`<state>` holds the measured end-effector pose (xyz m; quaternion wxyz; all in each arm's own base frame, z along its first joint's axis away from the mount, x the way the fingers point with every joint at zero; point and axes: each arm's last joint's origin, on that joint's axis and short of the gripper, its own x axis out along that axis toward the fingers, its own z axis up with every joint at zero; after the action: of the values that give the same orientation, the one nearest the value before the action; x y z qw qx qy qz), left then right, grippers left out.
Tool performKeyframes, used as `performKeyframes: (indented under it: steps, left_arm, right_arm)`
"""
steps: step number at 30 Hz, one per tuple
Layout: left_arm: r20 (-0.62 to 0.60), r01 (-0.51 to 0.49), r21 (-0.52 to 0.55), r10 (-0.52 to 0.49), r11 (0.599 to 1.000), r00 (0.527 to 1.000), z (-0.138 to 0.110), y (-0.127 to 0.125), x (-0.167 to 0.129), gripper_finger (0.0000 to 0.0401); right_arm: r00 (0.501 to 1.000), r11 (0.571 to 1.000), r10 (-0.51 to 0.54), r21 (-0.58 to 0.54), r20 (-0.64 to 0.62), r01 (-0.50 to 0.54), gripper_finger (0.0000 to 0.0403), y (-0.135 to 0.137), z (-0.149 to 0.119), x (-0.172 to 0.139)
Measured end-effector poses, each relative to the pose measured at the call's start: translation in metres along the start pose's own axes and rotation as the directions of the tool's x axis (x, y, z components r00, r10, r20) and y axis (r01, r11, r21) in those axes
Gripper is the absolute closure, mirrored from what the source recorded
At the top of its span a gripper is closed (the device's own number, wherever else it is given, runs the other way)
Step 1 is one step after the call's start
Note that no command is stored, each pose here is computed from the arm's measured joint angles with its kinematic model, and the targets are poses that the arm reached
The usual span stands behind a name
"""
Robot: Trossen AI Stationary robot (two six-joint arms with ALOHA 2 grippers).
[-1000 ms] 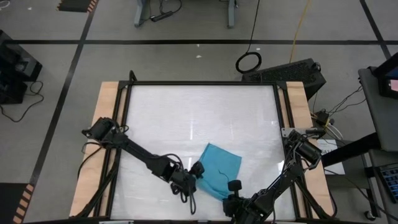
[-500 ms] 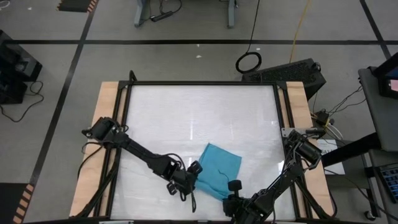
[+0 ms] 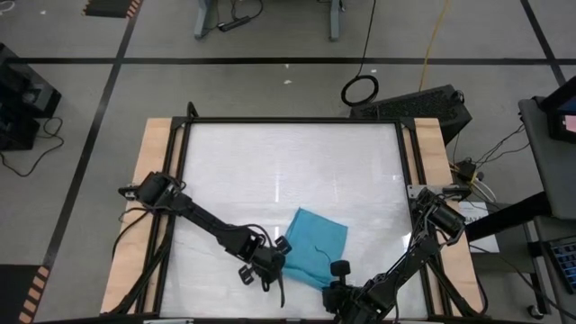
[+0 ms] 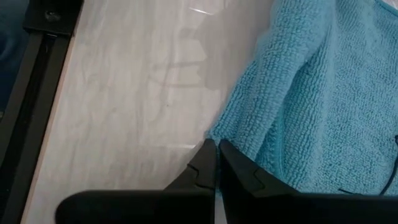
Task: Roll towel
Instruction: Roll the blue towel
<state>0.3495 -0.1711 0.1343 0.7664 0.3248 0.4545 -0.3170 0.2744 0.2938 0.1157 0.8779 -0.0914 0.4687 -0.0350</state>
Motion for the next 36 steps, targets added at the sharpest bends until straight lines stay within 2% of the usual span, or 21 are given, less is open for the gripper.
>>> performKeyframes:
  steps: [4, 8, 14, 17, 22, 27, 29, 33, 34, 36]
  left_arm:
    - [-0.060, -0.037, -0.009, 0.036, 0.999, 0.998, -0.005, 0.003, -0.011, 0.0280]
    - [-0.120, -0.093, -0.004, 0.092, 0.996, 0.989, -0.009, 0.005, -0.023, 0.0240]
    - [-0.055, -0.169, -0.003, 0.169, 0.986, 0.984, 0.002, 0.005, -0.040, 0.0161]
    - [-0.009, -0.200, 0.025, 0.200, 0.979, 0.980, 0.012, -0.003, -0.044, 0.0137]
    - [0.019, -0.223, 0.094, 0.222, 0.970, 0.975, 0.023, -0.021, -0.045, 0.0130]
    - [0.029, -0.224, 0.115, 0.222, 0.968, 0.975, 0.029, -0.033, -0.046, 0.0130]
    - [-0.002, -0.236, 0.126, 0.238, 0.964, 0.971, 0.028, -0.037, -0.046, 0.0130]
    - [-0.189, -0.286, 0.142, 0.310, 0.947, 0.932, 0.013, -0.039, -0.047, 0.0130]
    - [-0.215, -0.281, 0.129, 0.303, 0.951, 0.928, 0.011, -0.040, -0.047, 0.0130]
    - [-0.189, -0.245, 0.081, 0.256, 0.966, 0.948, 0.012, -0.041, -0.046, 0.0130]
  right_arm:
    - [1.000, 1.000, -0.002, 0.006, 0.004, 0.002, 0.0402, 0.000, 0.000, 0.000]
    - [1.000, 1.000, -0.002, 0.006, 0.004, 0.002, 0.0402, 0.000, 0.000, 0.000]
    - [1.000, 1.000, -0.001, 0.007, 0.005, 0.001, 0.0402, 0.000, 0.000, 0.000]
    - [1.000, 1.000, 0.000, 0.010, 0.005, 0.000, 0.0402, 0.000, 0.000, 0.000]
    - [1.000, 1.000, 0.001, 0.011, 0.006, -0.001, 0.0402, 0.000, 0.001, 0.000]
    - [1.000, 1.000, 0.001, 0.011, 0.006, -0.001, 0.0402, 0.000, 0.001, 0.000]
    - [1.000, 1.000, 0.002, 0.011, 0.006, -0.002, 0.0402, 0.000, 0.001, 0.000]
    - [1.000, 1.000, 0.003, 0.024, 0.007, -0.003, 0.0402, 0.001, 0.001, 0.000]
    - [1.000, 1.000, 0.003, 0.028, 0.007, -0.004, 0.0402, 0.001, 0.001, 0.000]
    - [1.000, 0.999, 0.003, 0.033, 0.007, -0.004, 0.0402, 0.001, 0.001, 0.000]
